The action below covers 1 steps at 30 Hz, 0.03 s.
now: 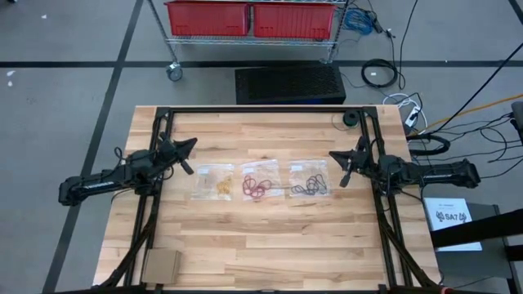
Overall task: Sort rubber bands
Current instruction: Return to Home Position
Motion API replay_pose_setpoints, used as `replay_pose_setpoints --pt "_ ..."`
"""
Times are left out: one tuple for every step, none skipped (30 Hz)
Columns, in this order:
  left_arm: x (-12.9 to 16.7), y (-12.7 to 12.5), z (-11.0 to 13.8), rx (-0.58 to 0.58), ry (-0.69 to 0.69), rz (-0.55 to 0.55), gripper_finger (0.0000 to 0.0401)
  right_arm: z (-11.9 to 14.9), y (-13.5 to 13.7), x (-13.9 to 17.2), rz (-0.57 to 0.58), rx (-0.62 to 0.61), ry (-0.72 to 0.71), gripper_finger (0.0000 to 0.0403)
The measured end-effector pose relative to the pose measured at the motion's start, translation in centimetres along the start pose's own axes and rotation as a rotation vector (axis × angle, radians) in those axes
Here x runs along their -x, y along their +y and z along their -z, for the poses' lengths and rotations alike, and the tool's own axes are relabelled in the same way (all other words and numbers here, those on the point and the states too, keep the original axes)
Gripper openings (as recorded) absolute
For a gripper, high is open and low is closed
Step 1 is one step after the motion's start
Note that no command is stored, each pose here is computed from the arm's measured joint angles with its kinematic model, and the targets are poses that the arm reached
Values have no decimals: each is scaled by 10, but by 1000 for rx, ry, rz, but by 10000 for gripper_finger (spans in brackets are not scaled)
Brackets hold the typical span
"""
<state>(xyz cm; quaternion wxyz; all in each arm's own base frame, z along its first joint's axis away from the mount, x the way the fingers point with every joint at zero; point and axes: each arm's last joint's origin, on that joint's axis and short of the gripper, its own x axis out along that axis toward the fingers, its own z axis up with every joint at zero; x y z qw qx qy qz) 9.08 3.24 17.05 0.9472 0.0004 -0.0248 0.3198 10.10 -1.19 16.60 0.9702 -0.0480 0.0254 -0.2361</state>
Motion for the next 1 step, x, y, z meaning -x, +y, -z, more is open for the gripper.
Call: replay_pose_setpoints --pt "0 0 0 0 0 0 11 0 0 0 0 0 0 0"
